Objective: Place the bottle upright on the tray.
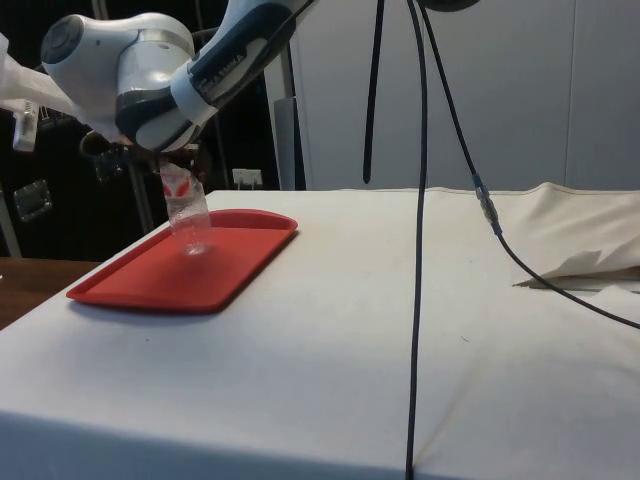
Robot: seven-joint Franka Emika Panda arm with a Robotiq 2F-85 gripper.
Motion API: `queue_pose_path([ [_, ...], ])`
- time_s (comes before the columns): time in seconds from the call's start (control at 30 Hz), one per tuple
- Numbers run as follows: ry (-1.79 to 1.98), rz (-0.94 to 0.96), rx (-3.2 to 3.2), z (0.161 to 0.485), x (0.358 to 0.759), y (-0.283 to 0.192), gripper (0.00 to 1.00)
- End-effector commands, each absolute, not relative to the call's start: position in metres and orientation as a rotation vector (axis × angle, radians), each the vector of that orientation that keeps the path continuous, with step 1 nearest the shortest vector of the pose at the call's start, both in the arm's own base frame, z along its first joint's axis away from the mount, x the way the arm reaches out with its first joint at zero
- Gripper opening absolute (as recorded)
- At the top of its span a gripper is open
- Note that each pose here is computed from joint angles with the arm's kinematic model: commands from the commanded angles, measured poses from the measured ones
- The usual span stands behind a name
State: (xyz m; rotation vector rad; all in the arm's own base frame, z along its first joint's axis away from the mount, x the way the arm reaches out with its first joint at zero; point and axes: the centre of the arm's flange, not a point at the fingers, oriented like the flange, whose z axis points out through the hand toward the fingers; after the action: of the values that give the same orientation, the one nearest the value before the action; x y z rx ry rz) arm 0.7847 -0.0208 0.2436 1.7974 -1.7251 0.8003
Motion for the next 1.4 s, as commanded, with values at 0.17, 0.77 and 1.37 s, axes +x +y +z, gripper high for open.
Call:
queue_pose_path([
  [0.17,-1.728,0.798,1.800,0.243,0.785,-0.021,0.73],
  [0.77,-1.726,0.803,1.797,0.246,0.785,-0.016,1.00],
  [1.37,-1.730,0.821,1.789,0.267,0.788,0.011,1.00],
])
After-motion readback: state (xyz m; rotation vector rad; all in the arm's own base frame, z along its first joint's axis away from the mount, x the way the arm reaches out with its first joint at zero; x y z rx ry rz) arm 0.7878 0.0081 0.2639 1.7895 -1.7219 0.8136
